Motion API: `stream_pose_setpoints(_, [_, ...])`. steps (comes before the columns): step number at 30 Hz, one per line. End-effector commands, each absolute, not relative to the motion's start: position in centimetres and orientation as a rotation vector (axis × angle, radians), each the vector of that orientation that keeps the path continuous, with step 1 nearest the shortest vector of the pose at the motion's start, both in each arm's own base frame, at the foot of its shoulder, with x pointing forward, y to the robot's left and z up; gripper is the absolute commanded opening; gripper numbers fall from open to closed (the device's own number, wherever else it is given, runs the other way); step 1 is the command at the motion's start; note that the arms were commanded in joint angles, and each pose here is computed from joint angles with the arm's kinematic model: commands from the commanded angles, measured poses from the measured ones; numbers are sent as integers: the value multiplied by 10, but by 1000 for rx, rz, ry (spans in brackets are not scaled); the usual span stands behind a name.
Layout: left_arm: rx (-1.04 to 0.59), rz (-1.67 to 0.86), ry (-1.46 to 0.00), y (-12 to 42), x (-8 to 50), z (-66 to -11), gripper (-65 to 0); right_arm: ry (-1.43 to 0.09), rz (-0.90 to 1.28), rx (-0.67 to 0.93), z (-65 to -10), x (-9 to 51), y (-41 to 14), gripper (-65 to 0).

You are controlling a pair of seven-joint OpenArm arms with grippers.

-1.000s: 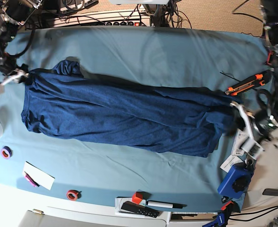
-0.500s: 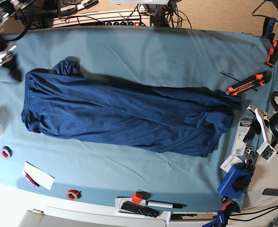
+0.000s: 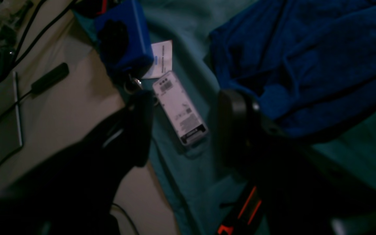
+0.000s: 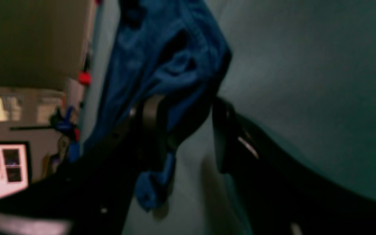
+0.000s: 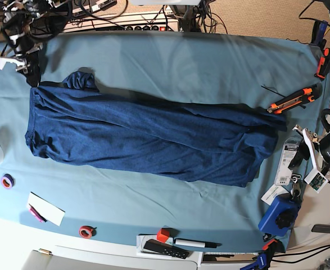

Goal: Layout the t-shirt on the table in an organized manner, then fold the t-shirt properly
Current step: 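Release the t-shirt end from the right gripper and raise it, then lower the right gripper onto the t-shirt end and grasp the fabric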

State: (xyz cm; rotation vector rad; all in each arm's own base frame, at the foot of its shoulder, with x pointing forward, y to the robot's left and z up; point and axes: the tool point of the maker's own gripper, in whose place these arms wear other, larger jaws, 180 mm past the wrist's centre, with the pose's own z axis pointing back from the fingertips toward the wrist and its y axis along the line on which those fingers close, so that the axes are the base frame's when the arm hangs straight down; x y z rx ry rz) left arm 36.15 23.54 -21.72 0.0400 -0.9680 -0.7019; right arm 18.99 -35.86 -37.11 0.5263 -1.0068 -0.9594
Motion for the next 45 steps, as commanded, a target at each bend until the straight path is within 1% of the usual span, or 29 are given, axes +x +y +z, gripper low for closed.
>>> stream_pose_setpoints(1, [65, -711, -1014, 239, 367, -200, -334, -1053, -953, 512, -359, 197, -367, -420])
stream_pose_setpoints(8, [65, -710, -1014, 239, 367, -200, -334, -1090, -941, 527, -350, 218, -367, -420])
stream_pose_setpoints(15, [65, -710, -1014, 239, 366, -200, -334, -1048, -864, 574, -353, 237, -344, -420])
stream_pose_setpoints(19, [65, -710, -1014, 239, 366, -200, -334, -1040, -871, 573, -354, 233, -345, -420])
stream_pose_setpoints(24, [60, -711, -1003, 239, 364, -204, -334, -1084, -901, 571, -348, 216, -358, -420])
stream_pose_setpoints(31, [58, -718, -998, 238, 363, -206, -334, -1030, -934, 570, -363, 197, -350, -420])
stream_pose_setpoints(34, [57, -718, -998, 238, 363, -206, -334, -1024, -945, 588, -366, 202, -343, -420])
stream_pose_setpoints(41, [51, -717, -1000, 237, 363, -205, -334, -921, -954, 563, -381, 224, -332, -420])
stream_pose_setpoints(45, [51, -717, -1000, 237, 363, -205, -334, -865, -899, 556, -387, 233, -318, -420])
